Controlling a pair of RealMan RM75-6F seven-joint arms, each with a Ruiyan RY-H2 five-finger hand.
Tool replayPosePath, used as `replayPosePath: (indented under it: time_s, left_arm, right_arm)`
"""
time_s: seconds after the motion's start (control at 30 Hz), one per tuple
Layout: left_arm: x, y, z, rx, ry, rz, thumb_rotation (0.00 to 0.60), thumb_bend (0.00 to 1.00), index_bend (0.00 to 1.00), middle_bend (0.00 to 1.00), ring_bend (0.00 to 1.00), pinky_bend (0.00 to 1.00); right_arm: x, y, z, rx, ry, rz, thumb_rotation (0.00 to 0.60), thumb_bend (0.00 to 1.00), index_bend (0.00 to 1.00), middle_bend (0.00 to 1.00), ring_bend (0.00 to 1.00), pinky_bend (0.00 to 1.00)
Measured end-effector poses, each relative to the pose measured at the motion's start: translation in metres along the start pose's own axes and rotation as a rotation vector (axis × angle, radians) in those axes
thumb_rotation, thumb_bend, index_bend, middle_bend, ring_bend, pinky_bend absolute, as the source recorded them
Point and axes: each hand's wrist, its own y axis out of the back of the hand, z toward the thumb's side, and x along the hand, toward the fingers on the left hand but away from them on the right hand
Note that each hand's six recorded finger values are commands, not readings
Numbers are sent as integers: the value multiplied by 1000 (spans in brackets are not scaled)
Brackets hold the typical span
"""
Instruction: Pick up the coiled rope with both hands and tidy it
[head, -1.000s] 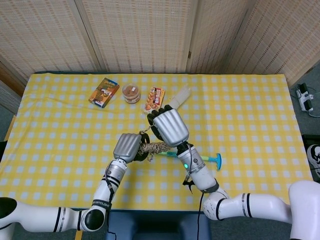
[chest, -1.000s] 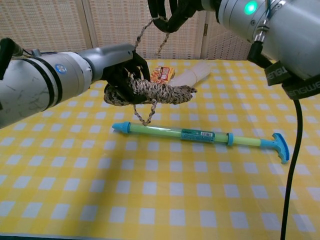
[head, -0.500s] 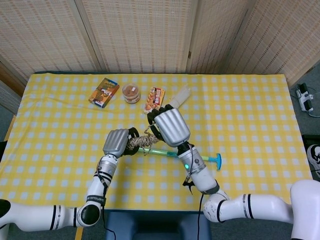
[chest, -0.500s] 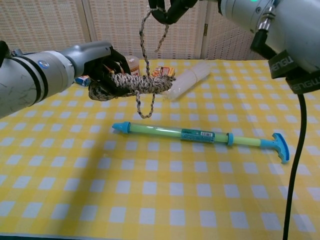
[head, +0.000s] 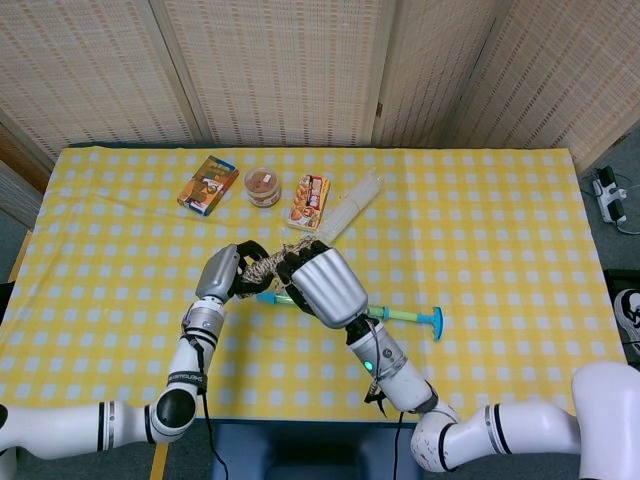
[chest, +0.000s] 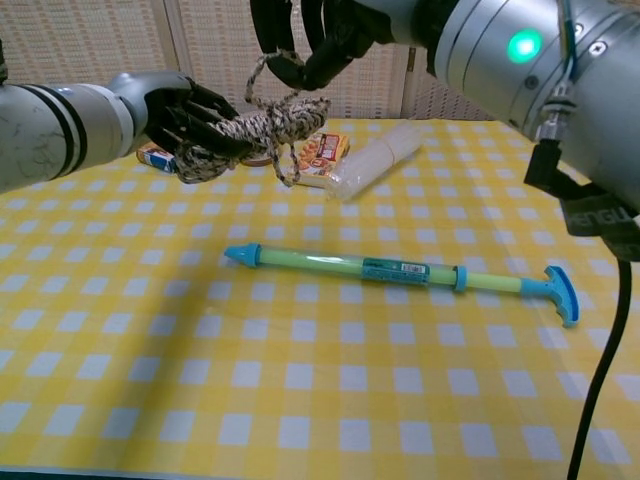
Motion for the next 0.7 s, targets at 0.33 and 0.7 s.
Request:
replayPosePath:
  time_s: [0.33,0.7]
  left_arm:
    - [-6,31,1,-361,-2,-107,600,591,648,678,665,791]
    - [-18,61,4,-613,-39,-183,600,591,648,678,659,791]
  right_arm:
    - [30,-22,-15,-45,11,16,600,550,688,577,581,480]
    - [49,-45,-45,-83,-33,73,600,551,691,580,578,480]
